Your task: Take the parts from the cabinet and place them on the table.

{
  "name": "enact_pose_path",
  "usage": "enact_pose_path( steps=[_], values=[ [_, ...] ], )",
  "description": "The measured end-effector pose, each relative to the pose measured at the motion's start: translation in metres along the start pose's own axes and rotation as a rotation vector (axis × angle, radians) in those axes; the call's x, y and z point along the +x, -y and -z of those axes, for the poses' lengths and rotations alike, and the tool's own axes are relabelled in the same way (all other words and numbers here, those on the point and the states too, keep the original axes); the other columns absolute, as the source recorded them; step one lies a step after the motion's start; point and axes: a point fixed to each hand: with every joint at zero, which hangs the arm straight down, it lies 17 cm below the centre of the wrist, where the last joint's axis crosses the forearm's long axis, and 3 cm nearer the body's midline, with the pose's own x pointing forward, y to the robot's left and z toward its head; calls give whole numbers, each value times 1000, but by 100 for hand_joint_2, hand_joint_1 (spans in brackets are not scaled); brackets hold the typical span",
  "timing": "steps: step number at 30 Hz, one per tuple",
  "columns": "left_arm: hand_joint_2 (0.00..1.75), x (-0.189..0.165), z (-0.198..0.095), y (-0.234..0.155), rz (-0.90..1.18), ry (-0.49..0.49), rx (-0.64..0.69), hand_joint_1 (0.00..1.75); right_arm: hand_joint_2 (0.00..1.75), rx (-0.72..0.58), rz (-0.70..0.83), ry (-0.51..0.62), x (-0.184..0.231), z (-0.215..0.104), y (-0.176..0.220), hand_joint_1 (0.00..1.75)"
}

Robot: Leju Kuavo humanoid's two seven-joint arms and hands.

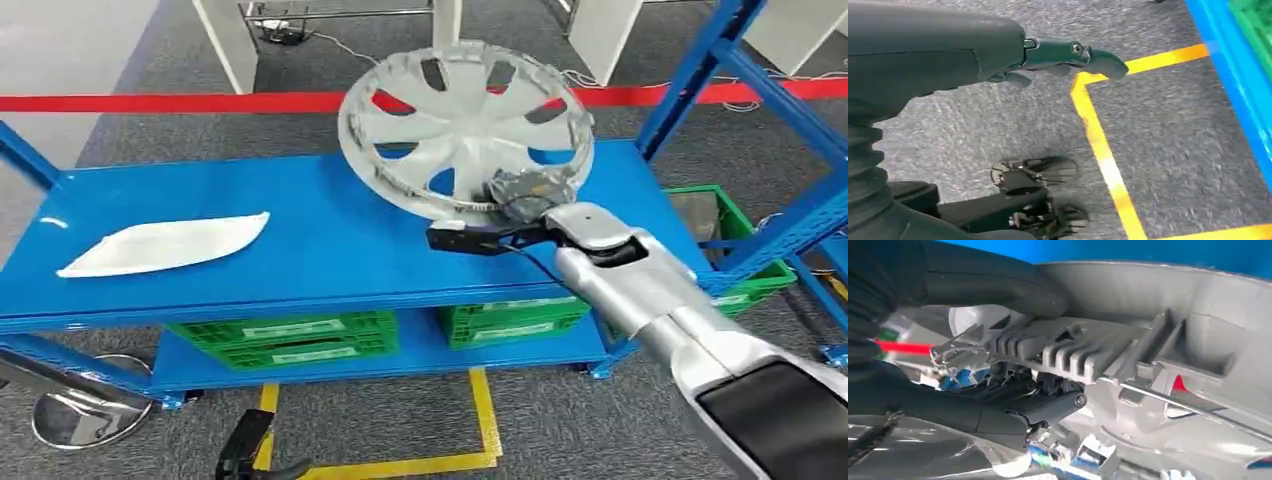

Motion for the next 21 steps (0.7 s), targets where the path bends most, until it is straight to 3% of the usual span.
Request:
enact_pose_path(
  steps=[4,9,15,21],
  values=[
    [175,1,0,1,-3,4,-1,0,175,-76,-17,26,3,2,39,175],
    [175,0,0,0,-8,2,6,0,175,-98,-31,36,4,0,53,175],
    [175,0,0,-2,-14,-1,15,0,175,-187,-45,45,0,5,109,175],
    [175,-12,1,-17,-16,-74,93,0,175,-303,-22,70,10,0,153,175]
  ],
)
